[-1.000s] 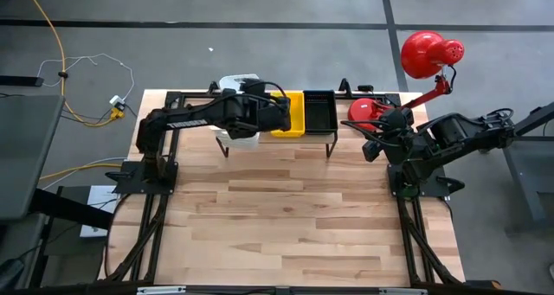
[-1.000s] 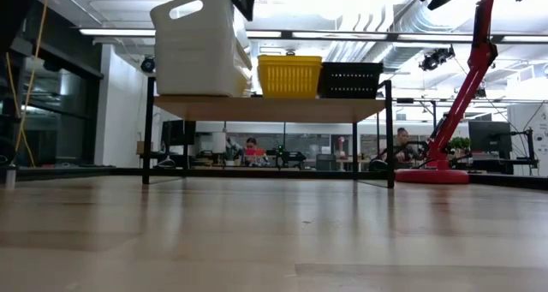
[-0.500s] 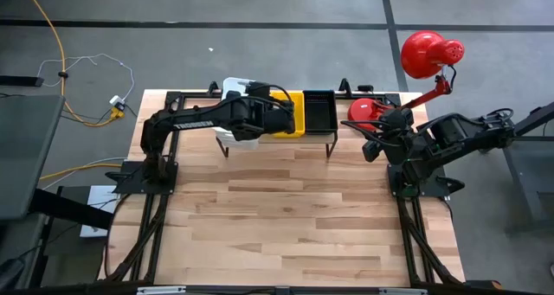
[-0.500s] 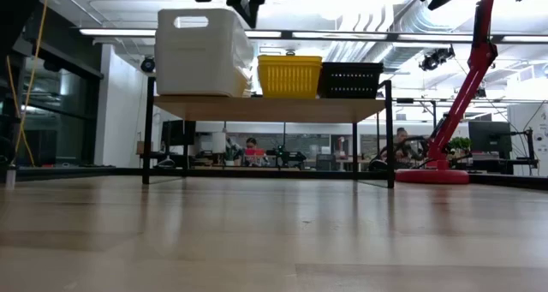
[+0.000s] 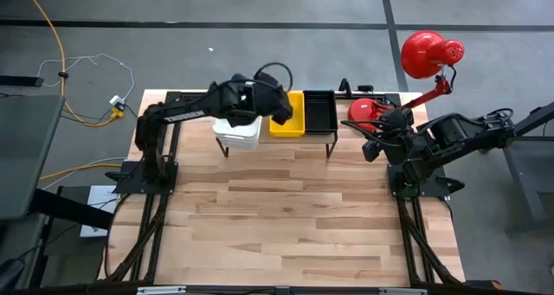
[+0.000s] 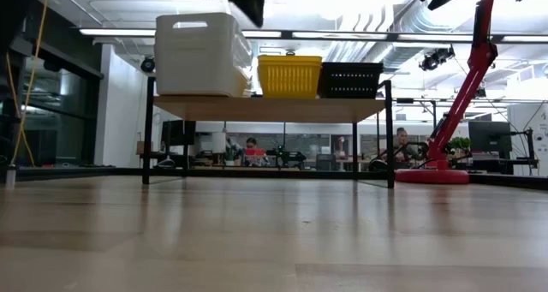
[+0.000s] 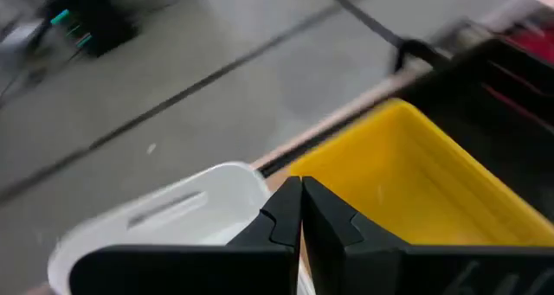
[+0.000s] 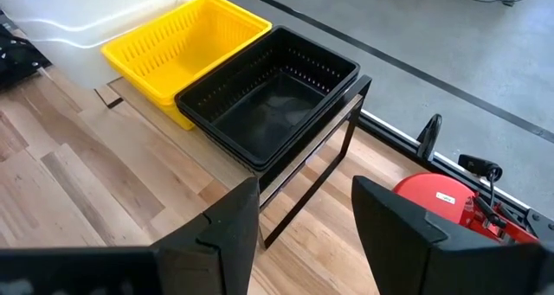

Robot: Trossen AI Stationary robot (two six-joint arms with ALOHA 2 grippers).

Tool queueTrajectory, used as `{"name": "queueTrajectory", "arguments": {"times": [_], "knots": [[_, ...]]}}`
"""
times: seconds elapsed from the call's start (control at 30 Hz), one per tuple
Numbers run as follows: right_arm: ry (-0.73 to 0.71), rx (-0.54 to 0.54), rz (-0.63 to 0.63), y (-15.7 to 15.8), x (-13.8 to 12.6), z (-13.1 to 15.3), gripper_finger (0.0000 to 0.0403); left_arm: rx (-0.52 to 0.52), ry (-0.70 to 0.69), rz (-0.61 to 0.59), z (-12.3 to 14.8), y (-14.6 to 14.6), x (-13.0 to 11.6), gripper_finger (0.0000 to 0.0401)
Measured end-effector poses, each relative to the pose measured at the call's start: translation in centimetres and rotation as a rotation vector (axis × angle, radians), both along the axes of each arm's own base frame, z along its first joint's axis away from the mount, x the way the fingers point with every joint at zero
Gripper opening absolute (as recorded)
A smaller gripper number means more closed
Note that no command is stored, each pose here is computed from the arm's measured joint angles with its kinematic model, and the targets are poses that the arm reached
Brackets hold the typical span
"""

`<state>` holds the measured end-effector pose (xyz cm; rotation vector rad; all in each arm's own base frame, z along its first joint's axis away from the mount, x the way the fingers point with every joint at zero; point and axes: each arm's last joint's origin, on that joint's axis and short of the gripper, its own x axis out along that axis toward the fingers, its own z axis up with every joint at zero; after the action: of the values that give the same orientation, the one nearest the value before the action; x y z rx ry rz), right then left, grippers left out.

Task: Stack baskets on shelf by color
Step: Adjust the stacked white bins

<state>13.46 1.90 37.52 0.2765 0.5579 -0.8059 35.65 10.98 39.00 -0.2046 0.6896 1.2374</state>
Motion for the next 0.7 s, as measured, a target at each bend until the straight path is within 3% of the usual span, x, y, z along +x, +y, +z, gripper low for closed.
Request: {"name": "queueTrajectory", "arguments": {"times": [0.17,0.37,0.53,0.7], "knots": [[-0.004,0.002,-0.005,0.0,0.0,0.0,0.0172,-0.021,0.041,-0.405,4.0,-2.3,-2.0,0.0000],[-0.035,0.029,-0.035,0.0,0.0,0.0,0.0172,-0.044,-0.204,-0.969,9.2,-4.7,-5.0,0.0000],[-0.051,0.047,-0.053,0.0,0.0,0.0,0.0172,-0.047,-0.340,-1.119,10.7,-5.4,-5.7,0.0000],[-0.055,0.050,-0.058,0.0,0.0,0.0,0.0172,-0.132,-0.365,-1.217,8.3,-6.0,-4.4,0.0000]]}}
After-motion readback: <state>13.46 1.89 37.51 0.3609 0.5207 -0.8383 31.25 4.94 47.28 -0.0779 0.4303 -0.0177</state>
